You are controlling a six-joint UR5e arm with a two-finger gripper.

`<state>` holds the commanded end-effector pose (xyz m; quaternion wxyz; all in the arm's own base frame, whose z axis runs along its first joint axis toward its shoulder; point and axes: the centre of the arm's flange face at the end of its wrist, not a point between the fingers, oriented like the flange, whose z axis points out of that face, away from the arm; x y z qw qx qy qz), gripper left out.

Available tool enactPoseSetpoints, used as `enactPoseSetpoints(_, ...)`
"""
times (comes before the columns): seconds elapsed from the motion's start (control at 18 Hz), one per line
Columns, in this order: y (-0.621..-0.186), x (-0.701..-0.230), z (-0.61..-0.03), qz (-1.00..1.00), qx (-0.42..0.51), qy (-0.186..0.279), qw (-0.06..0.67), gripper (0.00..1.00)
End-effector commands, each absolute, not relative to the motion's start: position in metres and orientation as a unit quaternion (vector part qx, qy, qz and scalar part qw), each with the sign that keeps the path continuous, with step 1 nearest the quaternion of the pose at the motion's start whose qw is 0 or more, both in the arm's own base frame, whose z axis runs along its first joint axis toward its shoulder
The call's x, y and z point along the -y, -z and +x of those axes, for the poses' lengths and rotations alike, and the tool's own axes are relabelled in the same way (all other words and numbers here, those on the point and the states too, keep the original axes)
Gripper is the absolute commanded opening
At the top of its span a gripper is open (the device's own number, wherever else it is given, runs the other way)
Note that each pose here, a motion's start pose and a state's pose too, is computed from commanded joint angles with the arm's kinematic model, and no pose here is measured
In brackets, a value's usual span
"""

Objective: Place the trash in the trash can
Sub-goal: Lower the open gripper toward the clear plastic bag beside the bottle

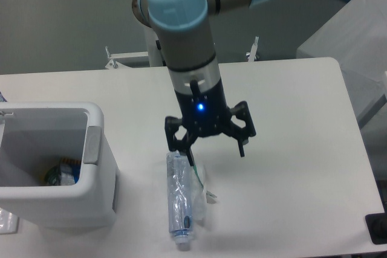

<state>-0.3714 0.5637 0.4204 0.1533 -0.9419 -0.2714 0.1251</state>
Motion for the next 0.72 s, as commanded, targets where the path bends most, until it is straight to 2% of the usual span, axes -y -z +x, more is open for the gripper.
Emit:
enactPoseSetpoints(0.22, -0.346, -0.559, -0.368, -0.968, 0.21, -0.101, 0.089, 1.0)
enactPoseSetpoints(0.61, -0.262, -0.564, -0.395, -0.978, 0.193, -0.071, 0.038, 1.0)
enactPoseSetpoints(0.72, -0.25, -0.566, -0.397, -0.978, 0.194, -0.07, 0.036, 1.0)
